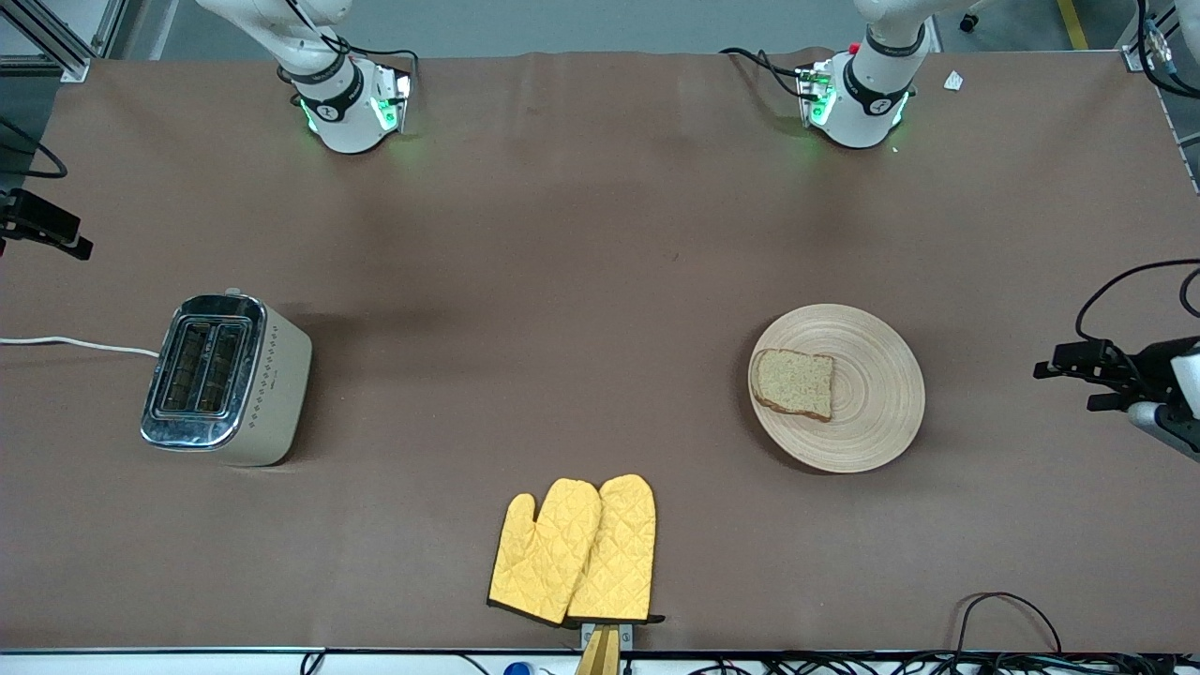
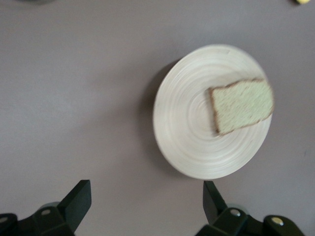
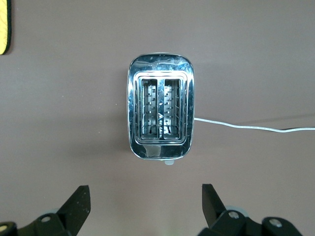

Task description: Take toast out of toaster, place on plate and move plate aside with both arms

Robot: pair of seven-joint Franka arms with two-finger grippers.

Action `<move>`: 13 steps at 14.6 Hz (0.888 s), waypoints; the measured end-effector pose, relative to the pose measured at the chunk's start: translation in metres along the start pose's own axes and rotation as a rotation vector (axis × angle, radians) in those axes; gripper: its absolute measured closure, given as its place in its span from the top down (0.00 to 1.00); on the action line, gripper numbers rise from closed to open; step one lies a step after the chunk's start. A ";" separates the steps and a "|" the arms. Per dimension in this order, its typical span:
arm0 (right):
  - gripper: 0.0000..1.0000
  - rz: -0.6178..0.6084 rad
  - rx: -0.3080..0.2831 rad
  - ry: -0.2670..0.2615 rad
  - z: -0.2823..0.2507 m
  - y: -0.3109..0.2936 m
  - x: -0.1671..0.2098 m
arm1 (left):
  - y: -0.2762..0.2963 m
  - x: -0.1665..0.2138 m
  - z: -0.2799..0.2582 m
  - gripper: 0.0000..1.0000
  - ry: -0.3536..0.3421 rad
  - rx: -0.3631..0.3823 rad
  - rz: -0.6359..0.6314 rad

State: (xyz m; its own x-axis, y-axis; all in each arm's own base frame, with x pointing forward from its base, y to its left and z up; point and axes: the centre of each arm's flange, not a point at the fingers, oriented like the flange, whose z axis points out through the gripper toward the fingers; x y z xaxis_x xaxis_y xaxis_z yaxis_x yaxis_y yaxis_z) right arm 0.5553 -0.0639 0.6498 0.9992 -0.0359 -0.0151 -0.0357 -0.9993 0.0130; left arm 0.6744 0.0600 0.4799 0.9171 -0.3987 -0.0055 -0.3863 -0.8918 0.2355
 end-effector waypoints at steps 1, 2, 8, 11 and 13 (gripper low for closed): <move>1.00 0.001 -0.001 0.009 -0.004 0.000 0.000 | 0.038 0.006 -0.016 1.00 -0.008 0.018 -0.033; 1.00 0.001 -0.001 0.015 -0.007 0.000 0.000 | 0.069 0.008 -0.029 1.00 -0.012 0.037 -0.062; 1.00 0.000 -0.001 0.017 -0.009 0.000 -0.001 | 0.159 0.001 -0.087 1.00 0.049 0.186 -0.226; 1.00 -0.001 -0.001 0.018 -0.009 -0.001 0.000 | 0.172 -0.012 -0.103 1.00 0.065 0.222 -0.250; 1.00 -0.002 -0.001 0.019 -0.009 -0.001 0.000 | 0.166 -0.023 -0.110 1.00 0.070 0.230 -0.267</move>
State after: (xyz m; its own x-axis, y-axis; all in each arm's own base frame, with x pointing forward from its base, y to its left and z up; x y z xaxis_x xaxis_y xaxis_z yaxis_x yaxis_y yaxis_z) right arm 0.5550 -0.0625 0.6592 0.9994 -0.0334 0.0035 -0.0334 -0.9993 0.0142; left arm 0.5999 -0.0556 0.6260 0.9901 -0.1366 0.0314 -0.1369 -0.9905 0.0101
